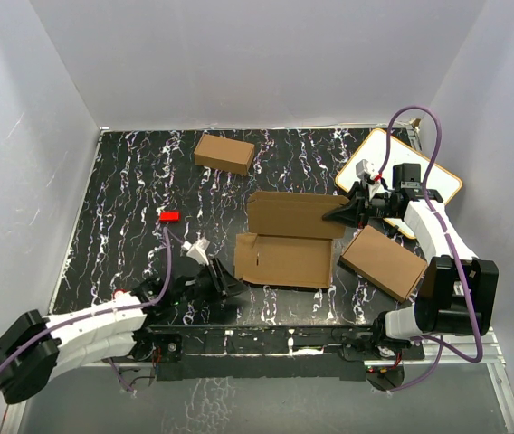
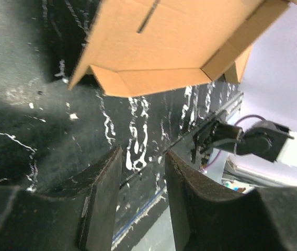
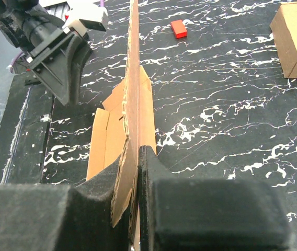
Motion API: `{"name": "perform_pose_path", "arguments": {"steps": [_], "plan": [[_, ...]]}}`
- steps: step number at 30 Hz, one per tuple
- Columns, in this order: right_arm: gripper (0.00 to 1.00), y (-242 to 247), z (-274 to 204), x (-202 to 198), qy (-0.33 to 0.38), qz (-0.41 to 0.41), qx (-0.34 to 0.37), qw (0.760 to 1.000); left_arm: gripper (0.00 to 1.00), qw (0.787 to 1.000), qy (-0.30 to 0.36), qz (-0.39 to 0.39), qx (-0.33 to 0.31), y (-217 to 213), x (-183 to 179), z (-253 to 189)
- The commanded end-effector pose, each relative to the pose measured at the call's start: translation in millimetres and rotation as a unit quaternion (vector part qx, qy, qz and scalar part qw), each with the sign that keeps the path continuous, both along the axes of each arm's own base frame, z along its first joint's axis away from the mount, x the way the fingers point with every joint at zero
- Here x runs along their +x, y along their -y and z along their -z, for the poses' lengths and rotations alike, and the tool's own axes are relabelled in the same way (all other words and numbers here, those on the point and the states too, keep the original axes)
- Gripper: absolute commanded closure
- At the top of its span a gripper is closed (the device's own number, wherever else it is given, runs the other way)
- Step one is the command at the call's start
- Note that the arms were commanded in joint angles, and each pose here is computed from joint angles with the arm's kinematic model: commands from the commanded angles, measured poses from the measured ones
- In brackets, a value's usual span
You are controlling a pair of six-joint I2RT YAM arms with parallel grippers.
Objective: Fold the paper box
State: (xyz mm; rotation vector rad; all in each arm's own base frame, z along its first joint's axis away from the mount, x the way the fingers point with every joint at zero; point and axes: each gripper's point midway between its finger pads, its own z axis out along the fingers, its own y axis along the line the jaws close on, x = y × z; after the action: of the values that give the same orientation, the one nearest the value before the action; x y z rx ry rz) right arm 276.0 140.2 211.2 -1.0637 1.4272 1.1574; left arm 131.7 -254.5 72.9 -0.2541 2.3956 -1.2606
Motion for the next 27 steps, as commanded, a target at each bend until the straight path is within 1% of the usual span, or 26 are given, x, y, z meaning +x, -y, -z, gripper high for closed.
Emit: {"name": "perform_pose_path", "arguments": {"steps": [1,8,12,17,23,27], "plan": [[0.92,-0.3,-13.5,3.1,0.056,-0.01,0.015,0.998,0.63,0.999,0.008,-0.042,-0.006,7.0,16.7,7.3],[0.92,0.0,-13.9,2.5,0.057,-0.01,0.014,0.998,0.62,0.998,0.022,-0.06,0.028,14.5,32.9,22.9],[0.92,-0.3,-13.3,2.2,0.057,-0.01,0.014,0.998,0.63,0.995,0.038,-0.075,0.045,15.6,44.3,22.2],[0.92,0.0,-13.3,2.0,0.056,-0.01,0.015,0.998,0.65,0.995,0.043,-0.071,0.055,20.7,49.7,24.1],[0.92,-0.3,-13.0,1.5,0.056,-0.011,0.016,0.998,0.7,0.995,0.053,-0.069,0.051,26.8,54.2,22.0],[0.92,-0.5,-12.3,1.2,0.055,-0.011,0.017,0.998,0.73,0.994,0.066,-0.058,0.061,32.6,58.8,16.4]]}}
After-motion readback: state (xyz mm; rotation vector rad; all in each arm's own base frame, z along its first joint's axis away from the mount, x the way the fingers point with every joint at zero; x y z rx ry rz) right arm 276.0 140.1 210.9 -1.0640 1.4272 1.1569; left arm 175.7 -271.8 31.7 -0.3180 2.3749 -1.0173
